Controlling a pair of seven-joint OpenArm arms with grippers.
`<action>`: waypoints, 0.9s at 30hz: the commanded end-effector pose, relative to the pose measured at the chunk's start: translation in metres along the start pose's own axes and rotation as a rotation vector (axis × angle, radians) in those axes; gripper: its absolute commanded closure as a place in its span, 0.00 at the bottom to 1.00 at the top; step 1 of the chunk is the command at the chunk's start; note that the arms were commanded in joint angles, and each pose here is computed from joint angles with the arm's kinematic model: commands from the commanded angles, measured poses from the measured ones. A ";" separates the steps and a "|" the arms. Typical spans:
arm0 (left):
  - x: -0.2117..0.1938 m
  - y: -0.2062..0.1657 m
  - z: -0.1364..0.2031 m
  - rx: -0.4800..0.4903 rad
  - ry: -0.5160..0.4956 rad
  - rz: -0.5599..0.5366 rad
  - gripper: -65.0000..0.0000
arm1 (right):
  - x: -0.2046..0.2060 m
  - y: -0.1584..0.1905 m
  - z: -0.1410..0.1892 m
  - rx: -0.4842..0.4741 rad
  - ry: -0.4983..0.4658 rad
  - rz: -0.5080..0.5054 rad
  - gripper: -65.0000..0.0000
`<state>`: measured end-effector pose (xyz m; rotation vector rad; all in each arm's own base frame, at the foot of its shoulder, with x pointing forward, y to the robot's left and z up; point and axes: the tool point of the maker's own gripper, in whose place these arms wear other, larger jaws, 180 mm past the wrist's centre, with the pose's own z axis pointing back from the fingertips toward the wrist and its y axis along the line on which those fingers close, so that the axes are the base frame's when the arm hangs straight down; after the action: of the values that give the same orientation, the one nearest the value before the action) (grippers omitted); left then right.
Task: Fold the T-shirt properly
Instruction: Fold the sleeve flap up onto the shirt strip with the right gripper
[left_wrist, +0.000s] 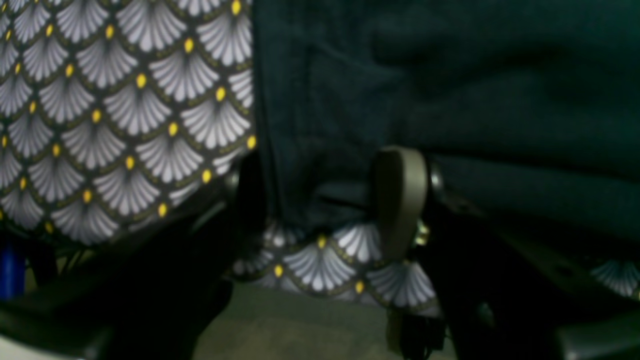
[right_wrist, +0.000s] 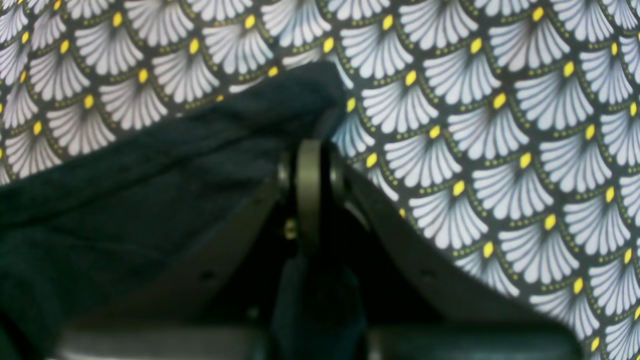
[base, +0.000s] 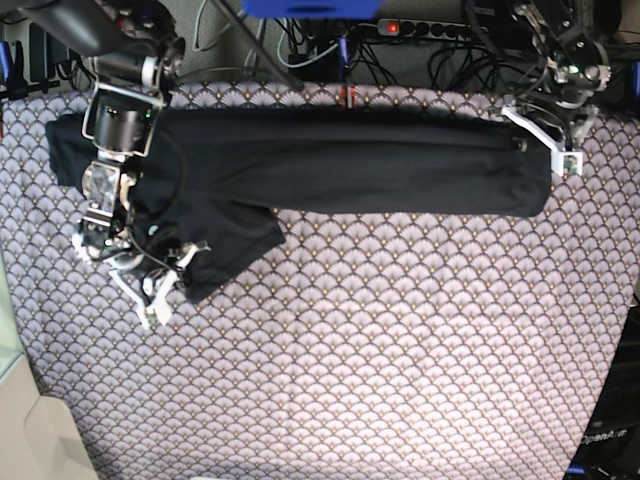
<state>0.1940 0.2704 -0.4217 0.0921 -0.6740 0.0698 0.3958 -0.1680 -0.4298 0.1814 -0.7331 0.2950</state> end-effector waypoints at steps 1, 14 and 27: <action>0.010 0.002 0.002 0.002 -0.037 -0.003 0.49 | 0.004 -0.009 0.004 -0.017 0.015 0.022 1.00; 0.014 0.000 0.001 0.000 -0.045 -0.004 0.49 | 0.020 -0.016 0.048 -0.126 -0.078 0.145 1.00; 0.014 0.000 0.001 -0.001 -0.046 -0.003 0.49 | 0.008 0.071 0.100 -0.028 -0.177 0.341 1.00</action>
<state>0.1971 0.2676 -0.4215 0.0851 -0.6793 0.0672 0.3085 -0.1240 -0.3592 0.0623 -0.8992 0.5973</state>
